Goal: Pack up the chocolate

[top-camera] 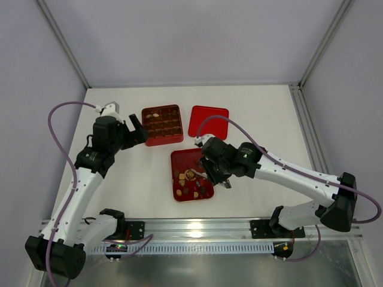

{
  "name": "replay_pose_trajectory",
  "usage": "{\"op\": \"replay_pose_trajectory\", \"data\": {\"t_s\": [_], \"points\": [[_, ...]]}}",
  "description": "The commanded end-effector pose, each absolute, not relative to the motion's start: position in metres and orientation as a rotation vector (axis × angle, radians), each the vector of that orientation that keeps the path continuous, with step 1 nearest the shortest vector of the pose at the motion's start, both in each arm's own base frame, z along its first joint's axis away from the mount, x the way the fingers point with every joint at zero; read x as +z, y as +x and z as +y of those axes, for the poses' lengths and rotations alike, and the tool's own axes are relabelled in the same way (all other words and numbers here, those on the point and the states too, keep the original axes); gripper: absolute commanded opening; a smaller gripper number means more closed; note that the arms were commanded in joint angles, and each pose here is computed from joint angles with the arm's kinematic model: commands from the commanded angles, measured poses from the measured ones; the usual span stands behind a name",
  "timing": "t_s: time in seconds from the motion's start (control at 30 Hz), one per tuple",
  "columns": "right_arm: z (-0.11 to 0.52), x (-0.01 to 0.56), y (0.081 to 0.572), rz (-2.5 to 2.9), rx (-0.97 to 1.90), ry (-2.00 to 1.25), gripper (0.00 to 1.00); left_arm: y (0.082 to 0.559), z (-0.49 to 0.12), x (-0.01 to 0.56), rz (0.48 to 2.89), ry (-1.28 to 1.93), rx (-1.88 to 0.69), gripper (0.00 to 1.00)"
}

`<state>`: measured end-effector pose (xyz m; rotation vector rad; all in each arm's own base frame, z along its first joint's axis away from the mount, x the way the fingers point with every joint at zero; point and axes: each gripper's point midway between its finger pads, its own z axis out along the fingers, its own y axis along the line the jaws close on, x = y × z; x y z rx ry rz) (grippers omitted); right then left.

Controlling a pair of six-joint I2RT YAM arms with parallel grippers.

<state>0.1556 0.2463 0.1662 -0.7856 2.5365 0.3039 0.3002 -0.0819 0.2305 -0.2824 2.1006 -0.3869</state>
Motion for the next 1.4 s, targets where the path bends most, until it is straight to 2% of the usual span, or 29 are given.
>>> {"op": "replay_pose_trajectory", "data": {"t_s": [0.0,0.7,1.1,1.37], "points": [[0.255,0.169,0.154,2.528,0.329,-0.789,0.42,0.306,-0.084,0.236,2.066,-0.283,-0.41,1.0],[0.26,0.146,0.148,2.572,0.3,-0.865,0.43,0.307,-0.084,0.237,2.065,-0.284,-0.411,1.0],[0.263,0.141,0.148,2.585,0.293,-0.885,0.37,0.306,-0.083,0.237,2.062,-0.281,-0.408,1.0],[0.264,0.157,0.154,2.552,0.292,-0.858,0.33,0.306,-0.083,0.239,2.057,-0.281,-0.41,1.0]]}}
